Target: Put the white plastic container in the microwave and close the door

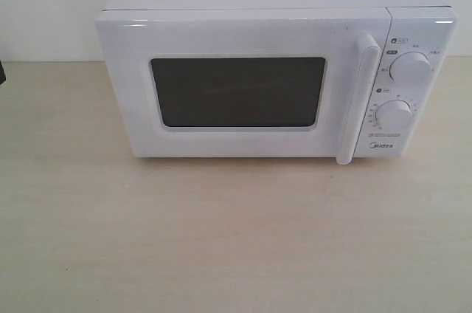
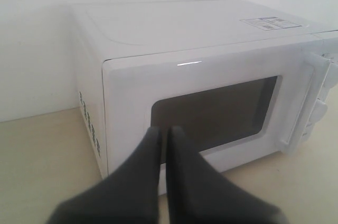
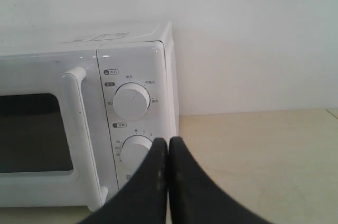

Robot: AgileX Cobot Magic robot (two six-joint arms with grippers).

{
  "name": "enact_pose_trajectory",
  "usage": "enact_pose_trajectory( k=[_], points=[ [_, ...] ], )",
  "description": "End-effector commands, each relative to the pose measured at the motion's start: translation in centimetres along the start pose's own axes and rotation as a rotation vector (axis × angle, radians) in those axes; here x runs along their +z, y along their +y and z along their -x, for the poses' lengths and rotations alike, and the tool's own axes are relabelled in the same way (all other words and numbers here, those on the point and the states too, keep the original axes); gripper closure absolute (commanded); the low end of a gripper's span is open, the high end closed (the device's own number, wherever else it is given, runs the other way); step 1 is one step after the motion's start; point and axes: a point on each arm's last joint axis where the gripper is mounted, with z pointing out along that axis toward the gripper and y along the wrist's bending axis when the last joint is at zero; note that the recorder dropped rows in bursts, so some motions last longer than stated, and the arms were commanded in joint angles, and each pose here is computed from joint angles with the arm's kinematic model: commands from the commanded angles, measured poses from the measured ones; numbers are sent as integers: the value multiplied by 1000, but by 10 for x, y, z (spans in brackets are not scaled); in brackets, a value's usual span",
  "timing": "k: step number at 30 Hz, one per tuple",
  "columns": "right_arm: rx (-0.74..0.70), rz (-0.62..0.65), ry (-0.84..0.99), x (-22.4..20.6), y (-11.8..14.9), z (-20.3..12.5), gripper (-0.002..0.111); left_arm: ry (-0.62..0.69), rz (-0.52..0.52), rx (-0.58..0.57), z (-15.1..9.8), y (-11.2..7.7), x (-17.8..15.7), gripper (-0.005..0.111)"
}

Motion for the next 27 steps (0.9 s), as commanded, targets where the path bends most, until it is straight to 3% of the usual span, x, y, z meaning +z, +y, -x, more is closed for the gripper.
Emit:
enact_pose_trajectory(
  k=[1, 12, 20, 27],
  points=[
    [-12, -7, 7, -1, 0, -1, 108, -10, 8, -6, 1, 1, -2, 102],
    [-31, -7, 35, -1, 0, -4, 108, -9, 4, -6, 0, 0, -2, 102],
    [-42, 0, 230, -3, 0, -21, 108, -9, 4, -6, 0, 0, -2, 102],
    [-68, 3, 297, -5, 0, -27, 108, -9, 4, -6, 0, 0, -2, 102]
  ],
)
